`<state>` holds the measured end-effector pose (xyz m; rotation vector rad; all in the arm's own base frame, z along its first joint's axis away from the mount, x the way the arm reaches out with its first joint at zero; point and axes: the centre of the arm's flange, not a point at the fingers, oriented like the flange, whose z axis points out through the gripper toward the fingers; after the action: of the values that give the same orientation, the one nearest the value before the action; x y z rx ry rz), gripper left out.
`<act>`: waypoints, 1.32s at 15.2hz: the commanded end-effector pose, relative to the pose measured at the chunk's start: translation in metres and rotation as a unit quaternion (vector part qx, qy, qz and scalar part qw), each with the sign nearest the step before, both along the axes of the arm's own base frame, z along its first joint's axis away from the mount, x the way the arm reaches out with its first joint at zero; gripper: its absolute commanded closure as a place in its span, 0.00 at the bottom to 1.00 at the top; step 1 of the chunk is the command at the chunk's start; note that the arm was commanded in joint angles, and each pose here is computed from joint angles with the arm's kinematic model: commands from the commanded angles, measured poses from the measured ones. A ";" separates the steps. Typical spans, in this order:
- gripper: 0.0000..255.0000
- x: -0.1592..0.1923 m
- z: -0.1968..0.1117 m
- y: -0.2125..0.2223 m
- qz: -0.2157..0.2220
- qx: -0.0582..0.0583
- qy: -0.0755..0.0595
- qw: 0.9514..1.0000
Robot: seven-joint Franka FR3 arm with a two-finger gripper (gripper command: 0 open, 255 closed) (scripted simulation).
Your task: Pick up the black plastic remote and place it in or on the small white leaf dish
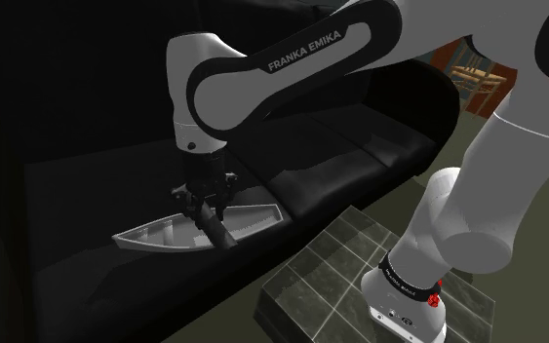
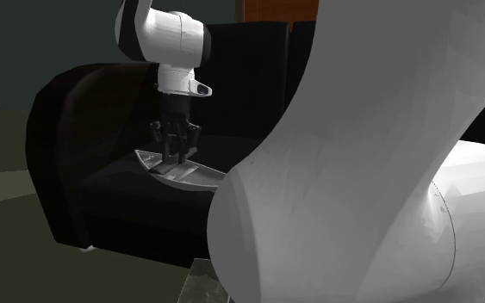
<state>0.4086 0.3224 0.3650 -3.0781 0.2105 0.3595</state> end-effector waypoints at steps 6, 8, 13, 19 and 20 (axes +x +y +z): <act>0.00 0.000 0.000 0.000 0.000 0.000 0.000 1.000; 0.00 0.000 0.000 0.000 0.000 0.000 0.000 1.000; 0.00 0.011 0.049 -0.003 0.000 0.000 0.000 1.000; 0.00 0.011 0.049 -0.003 0.000 0.000 0.000 1.000; 0.00 0.011 0.049 -0.003 0.000 0.000 0.000 1.000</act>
<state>0.4199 0.3199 0.4136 -3.0779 0.2105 0.3590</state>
